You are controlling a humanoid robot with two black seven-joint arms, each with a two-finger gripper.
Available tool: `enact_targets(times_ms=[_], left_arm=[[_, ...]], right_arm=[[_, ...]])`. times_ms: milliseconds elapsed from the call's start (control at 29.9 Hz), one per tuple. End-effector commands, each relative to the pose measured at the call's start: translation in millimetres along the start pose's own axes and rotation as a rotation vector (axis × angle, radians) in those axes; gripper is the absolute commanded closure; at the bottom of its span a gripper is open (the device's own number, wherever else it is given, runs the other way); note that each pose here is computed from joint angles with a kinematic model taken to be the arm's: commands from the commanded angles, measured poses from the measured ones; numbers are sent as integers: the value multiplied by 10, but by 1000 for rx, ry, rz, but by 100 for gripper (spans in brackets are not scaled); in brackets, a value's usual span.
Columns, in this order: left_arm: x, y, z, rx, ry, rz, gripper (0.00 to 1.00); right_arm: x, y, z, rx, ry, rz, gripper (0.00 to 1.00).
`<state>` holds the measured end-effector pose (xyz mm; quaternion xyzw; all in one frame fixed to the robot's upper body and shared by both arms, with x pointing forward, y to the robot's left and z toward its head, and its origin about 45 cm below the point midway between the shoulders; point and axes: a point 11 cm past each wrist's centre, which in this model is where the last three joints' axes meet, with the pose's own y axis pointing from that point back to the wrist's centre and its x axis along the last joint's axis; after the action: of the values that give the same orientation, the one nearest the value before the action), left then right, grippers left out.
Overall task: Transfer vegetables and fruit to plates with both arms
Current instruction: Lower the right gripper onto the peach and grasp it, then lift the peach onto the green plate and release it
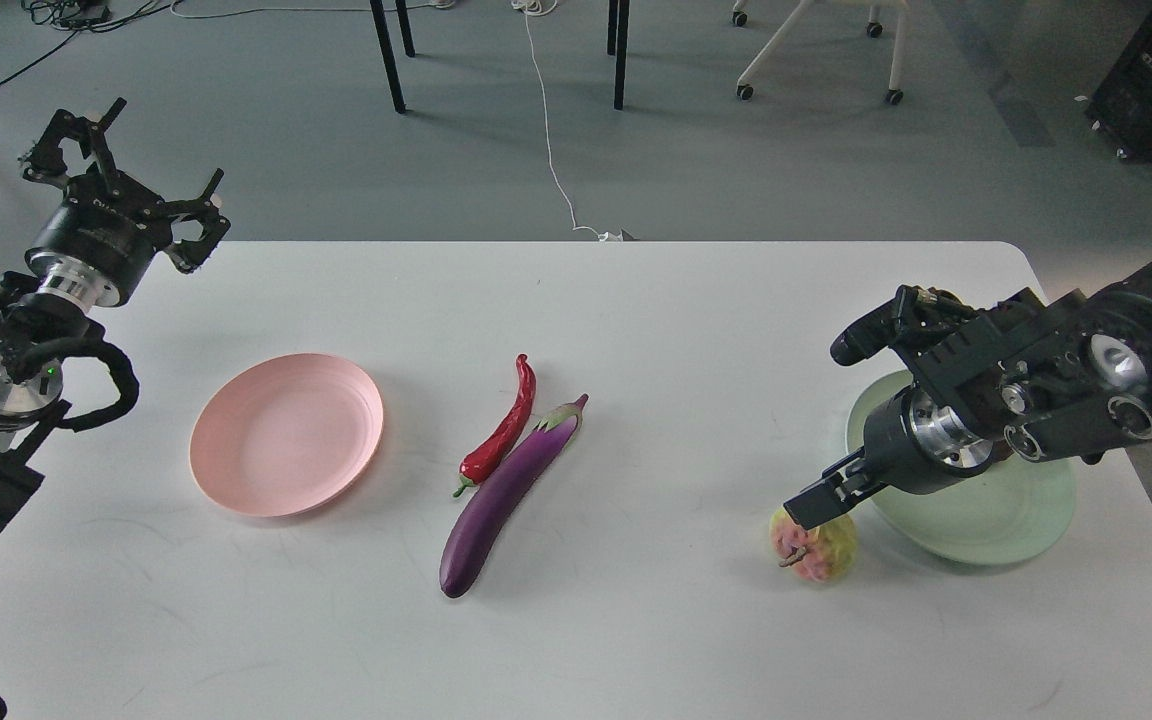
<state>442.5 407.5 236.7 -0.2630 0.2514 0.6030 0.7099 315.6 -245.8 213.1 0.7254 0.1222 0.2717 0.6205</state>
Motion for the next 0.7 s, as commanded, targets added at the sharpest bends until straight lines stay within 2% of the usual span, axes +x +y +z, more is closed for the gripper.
enact_targets(times_ms=[0, 301, 401, 501, 668], left_arm=[[14, 12, -2, 3, -1, 3, 2], [28, 16, 1, 2, -4, 7, 2], [28, 16, 2, 2, -4, 7, 2], [46, 27, 38, -1, -11, 12, 2], [49, 29, 45, -2, -12, 12, 2]], right_arm=[[-142, -98, 24, 13, -23, -31, 6], [-141, -264, -12, 34, 0, -1, 9], [-212, -330, -10, 41, -10, -15, 13], [-230, -345, -14, 44, -12, -17, 21], [-210, -321, -1, 38, -1, -15, 45]])
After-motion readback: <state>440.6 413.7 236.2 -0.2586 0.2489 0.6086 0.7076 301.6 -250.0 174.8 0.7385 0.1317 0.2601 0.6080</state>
